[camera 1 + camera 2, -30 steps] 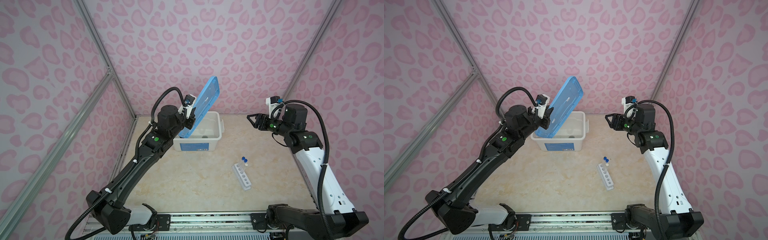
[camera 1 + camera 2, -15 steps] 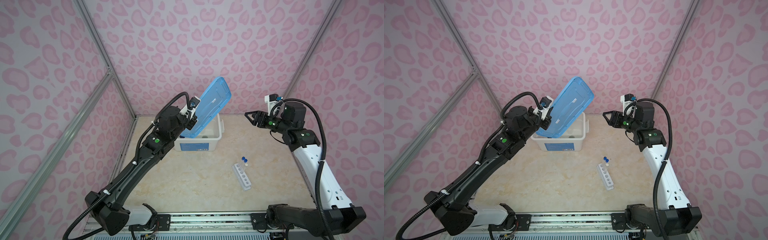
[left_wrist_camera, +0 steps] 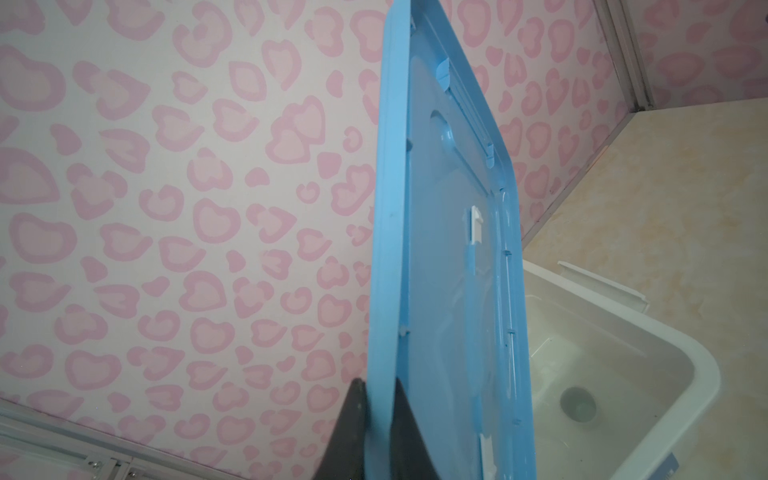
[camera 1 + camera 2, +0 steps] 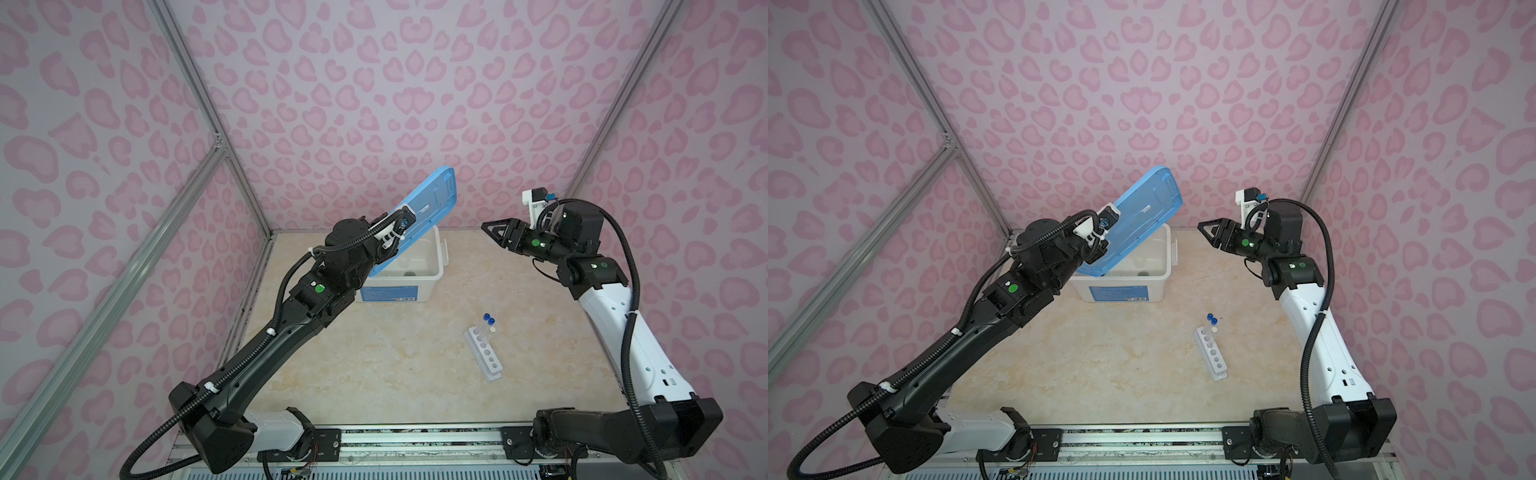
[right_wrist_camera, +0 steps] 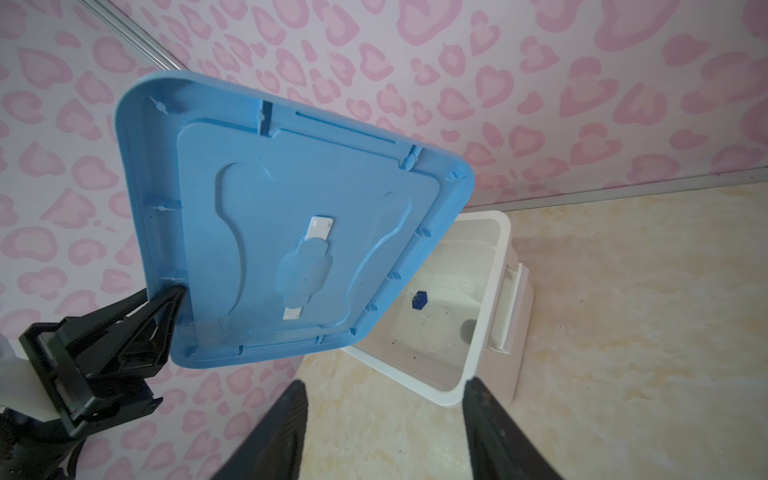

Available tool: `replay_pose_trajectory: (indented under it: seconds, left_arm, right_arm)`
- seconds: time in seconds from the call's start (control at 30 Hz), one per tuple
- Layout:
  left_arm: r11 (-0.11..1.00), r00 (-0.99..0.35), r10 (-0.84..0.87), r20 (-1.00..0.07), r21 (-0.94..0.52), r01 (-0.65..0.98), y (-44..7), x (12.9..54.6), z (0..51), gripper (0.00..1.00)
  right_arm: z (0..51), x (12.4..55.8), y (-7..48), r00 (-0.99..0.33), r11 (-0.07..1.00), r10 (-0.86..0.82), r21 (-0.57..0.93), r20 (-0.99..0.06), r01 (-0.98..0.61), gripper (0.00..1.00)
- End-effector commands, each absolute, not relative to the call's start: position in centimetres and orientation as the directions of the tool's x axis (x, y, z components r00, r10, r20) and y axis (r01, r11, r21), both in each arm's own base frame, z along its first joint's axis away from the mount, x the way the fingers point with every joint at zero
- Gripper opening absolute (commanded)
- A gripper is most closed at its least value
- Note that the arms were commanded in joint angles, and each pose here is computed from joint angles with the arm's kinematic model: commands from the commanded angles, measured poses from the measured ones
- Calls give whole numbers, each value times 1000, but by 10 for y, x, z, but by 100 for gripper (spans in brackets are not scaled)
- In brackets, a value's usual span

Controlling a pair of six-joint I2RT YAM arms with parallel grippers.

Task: Organize the chemistry lab equipment

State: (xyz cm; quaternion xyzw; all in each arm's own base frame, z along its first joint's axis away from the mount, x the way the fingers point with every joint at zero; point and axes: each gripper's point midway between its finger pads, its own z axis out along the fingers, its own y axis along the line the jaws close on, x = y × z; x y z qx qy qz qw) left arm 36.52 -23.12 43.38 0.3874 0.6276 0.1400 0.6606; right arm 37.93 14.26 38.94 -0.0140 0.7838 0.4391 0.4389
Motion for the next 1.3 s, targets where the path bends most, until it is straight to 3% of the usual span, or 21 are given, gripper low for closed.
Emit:
replay_pose_trajectory:
  seconds: [0.0, 0.13, 0.27, 0.53, 0.63, 1.27]
  left_arm:
    - [610, 193, 747, -636, 771, 181, -223, 367, 449, 6]
    - [490, 204, 842, -500, 866, 100, -229, 367, 447, 3]
    - [378, 211, 904, -373, 926, 16, -235, 367, 450, 3]
    - [215, 266, 947, -178, 969, -120, -256, 348, 454, 3]
    - [198, 293, 944, -154, 972, -124, -265, 340, 452, 3]
    - [84, 387, 922, -20, 985, -148, -308, 308, 426, 3]
  right_arm:
    - [419, 372, 154, -622, 507, 388, 721, -681, -473, 61]
    - [440, 368, 161, -656, 420, 423, 777, -625, -469, 64]
    - [444, 371, 159, -669, 418, 439, 795, -600, -439, 70]
    - [432, 386, 168, -717, 313, 479, 862, -506, -399, 91]
    - [423, 391, 175, -740, 302, 466, 873, -485, -382, 96]
    - [379, 406, 177, -801, 224, 540, 962, -258, -159, 96]
